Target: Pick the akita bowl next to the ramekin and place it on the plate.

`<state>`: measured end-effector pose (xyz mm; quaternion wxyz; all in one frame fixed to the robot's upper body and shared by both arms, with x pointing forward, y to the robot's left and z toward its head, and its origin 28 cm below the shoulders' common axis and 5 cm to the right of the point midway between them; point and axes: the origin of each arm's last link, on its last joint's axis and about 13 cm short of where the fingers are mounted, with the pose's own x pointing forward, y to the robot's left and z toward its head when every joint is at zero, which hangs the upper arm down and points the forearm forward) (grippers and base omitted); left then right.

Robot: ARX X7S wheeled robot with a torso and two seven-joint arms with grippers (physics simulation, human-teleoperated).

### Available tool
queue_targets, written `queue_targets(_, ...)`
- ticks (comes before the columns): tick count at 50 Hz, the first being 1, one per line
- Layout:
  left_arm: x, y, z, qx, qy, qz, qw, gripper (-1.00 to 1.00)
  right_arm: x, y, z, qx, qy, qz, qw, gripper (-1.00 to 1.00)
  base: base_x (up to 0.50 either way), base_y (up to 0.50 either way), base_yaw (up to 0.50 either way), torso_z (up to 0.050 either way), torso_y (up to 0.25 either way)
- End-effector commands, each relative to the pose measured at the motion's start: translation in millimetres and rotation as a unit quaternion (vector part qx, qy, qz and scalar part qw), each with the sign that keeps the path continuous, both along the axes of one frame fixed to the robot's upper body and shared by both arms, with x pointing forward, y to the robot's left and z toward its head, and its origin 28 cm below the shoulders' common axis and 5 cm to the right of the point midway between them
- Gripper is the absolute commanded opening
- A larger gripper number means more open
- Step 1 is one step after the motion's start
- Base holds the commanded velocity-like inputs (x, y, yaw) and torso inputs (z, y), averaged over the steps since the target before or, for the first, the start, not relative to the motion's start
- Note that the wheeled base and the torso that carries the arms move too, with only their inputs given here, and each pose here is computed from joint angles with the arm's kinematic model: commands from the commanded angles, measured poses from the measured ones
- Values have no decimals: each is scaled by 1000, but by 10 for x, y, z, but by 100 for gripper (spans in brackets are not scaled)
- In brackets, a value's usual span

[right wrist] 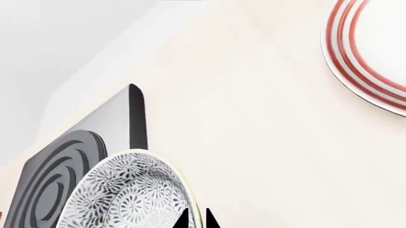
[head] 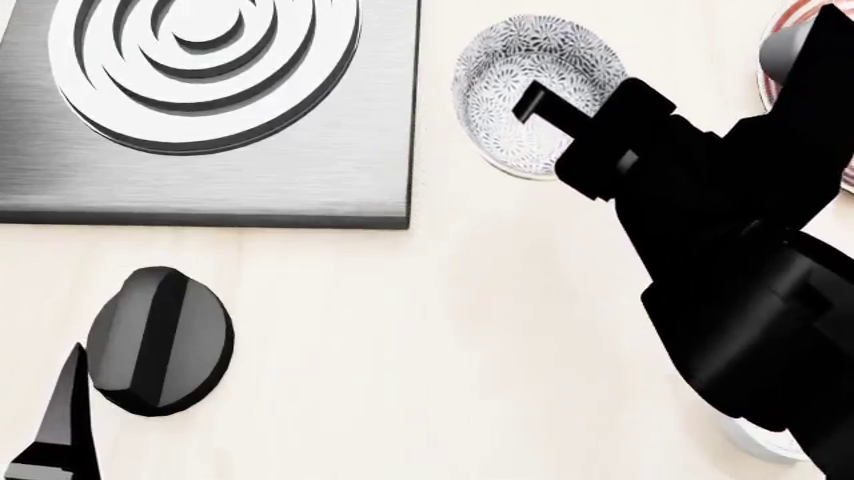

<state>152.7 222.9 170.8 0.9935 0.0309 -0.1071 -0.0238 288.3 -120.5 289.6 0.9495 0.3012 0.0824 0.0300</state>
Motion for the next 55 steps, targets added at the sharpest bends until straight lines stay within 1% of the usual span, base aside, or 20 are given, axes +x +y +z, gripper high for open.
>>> queue_targets(1, 6, 9, -7, 0, 1, 2, 1000, 100, 80, -67, 90, 2, -7, -13, 1000, -100, 0, 0, 0, 0, 0)
queue_targets(38, 9, -1, -59, 0, 8, -1, 1000, 100, 202, -227, 236, 9, -11, -49, 999, -100, 0, 0, 0, 0, 0)
queue_targets(44, 15, 2, -79, 2, 9, 0, 1000, 100, 211, -275, 254, 8, -10, -57, 998, -100, 0, 0, 0, 0, 0)
queue_targets(55, 14, 3, -72, 4, 8, 0, 1000, 100, 239, -373, 305, 21, -12, -75, 997, -100, 0, 0, 0, 0, 1)
